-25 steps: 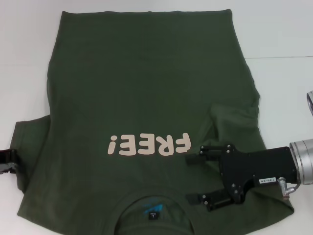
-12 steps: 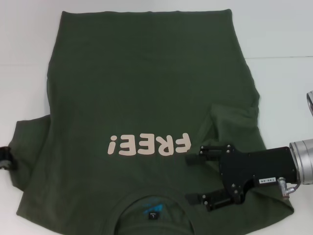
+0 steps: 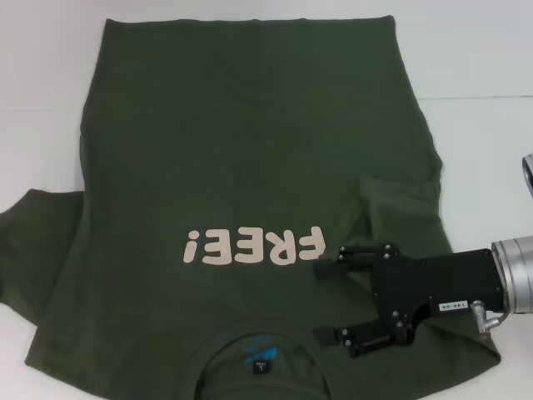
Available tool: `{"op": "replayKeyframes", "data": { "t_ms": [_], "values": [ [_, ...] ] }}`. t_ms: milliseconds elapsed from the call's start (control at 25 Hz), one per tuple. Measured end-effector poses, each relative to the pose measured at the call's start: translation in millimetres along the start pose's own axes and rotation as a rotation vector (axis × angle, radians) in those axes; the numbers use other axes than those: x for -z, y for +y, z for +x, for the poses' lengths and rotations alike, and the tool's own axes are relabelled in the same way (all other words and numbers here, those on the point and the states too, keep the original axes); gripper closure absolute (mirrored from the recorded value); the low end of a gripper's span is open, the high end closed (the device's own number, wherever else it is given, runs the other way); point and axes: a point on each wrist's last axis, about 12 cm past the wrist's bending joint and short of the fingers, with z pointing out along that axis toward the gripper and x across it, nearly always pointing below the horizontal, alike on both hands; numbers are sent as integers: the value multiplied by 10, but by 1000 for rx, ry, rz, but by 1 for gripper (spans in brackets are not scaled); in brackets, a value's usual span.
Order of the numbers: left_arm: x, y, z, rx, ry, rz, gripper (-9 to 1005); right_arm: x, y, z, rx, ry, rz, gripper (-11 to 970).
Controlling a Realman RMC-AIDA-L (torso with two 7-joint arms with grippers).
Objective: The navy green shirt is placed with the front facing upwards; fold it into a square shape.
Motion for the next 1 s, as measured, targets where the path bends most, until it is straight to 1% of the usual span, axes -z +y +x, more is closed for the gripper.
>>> {"op": "replayKeyframes", "data": {
  "t_ms": [200, 400, 1000],
  "values": [
    [9, 39, -62, 1, -50, -30, 947, -10, -6, 2, 0, -1, 2, 28],
    [15, 46, -110, -2, -80, -45, 941, -20, -18, -17, 4, 0, 1, 29],
    [34, 98, -184, -21, -146, -88, 922, -52, -35, -37, 4, -1, -5, 30]
  ]
}}
